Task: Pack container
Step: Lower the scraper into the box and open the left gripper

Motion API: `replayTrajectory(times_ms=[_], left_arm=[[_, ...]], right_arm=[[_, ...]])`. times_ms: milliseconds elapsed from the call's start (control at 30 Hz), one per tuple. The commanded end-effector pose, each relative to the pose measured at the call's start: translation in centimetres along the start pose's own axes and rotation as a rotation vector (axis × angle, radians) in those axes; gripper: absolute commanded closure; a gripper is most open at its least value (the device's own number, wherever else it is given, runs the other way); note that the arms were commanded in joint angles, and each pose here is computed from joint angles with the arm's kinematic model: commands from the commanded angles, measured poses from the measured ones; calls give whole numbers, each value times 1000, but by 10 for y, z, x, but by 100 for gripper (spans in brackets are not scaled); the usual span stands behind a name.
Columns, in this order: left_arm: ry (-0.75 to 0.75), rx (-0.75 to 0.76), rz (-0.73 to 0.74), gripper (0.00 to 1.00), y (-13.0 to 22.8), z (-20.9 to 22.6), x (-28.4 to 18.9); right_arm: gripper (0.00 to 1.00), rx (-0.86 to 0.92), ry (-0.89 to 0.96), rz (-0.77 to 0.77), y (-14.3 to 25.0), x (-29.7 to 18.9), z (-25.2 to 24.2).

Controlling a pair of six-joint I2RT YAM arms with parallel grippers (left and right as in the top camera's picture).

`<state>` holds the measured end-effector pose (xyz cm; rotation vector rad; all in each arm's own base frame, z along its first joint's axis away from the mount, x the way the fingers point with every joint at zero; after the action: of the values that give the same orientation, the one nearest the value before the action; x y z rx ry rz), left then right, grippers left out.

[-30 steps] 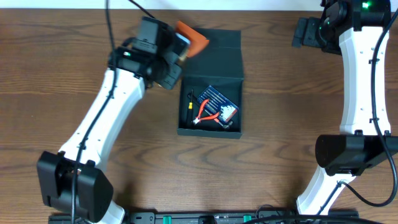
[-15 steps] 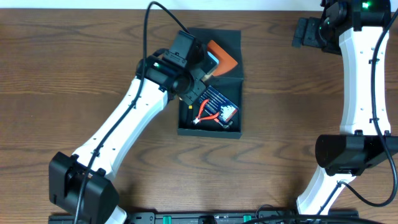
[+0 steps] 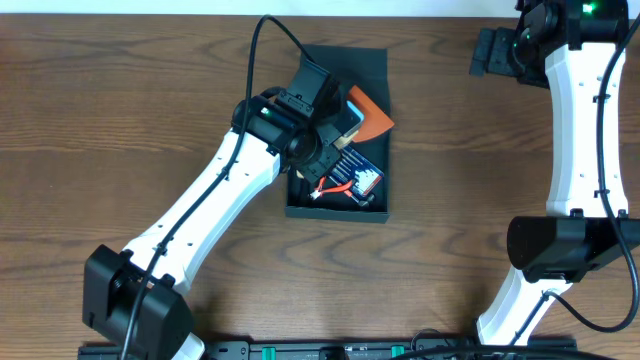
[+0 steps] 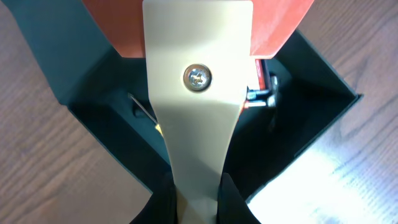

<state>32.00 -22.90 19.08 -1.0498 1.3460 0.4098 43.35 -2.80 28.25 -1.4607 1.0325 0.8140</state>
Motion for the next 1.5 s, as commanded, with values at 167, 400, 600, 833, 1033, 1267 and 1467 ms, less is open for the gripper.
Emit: replayTrajectory(times_ms=[167, 400, 600, 833, 1033, 1267, 1467], left_arm=[[66, 14, 80, 94, 12, -7, 23], [70, 23, 112, 94, 16, -6, 34], [71, 21, 143, 94, 22, -5, 44], [74, 17, 212, 94, 35, -2, 63], [75, 12, 242, 94, 39, -1, 73], [76, 7, 269, 94, 43, 1, 87], [75, 6, 279, 94, 44, 2, 94]], right_arm=[[1, 13, -1, -19, -3, -5, 0], [1, 13, -1, -19, -3, -5, 0], [1, 13, -1, -19, -3, -5, 0], [1, 13, -1, -19, -3, -5, 0], [1, 13, -1, -19, -3, -5, 0], [1, 13, -1, -19, -3, -5, 0], [1, 13, -1, -19, -3, -5, 0]])
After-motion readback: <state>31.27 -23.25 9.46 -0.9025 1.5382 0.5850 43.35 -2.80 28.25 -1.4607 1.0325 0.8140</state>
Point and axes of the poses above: each gripper's point midway between its finger pads, its own x axis out along the fingers, its own z axis along the line the jaws close on, y = z × x, the point moved 3 cm from there along -x, back along the fingers, and after that the axes turned 15 degrees about -x, right-handed, at the moved point
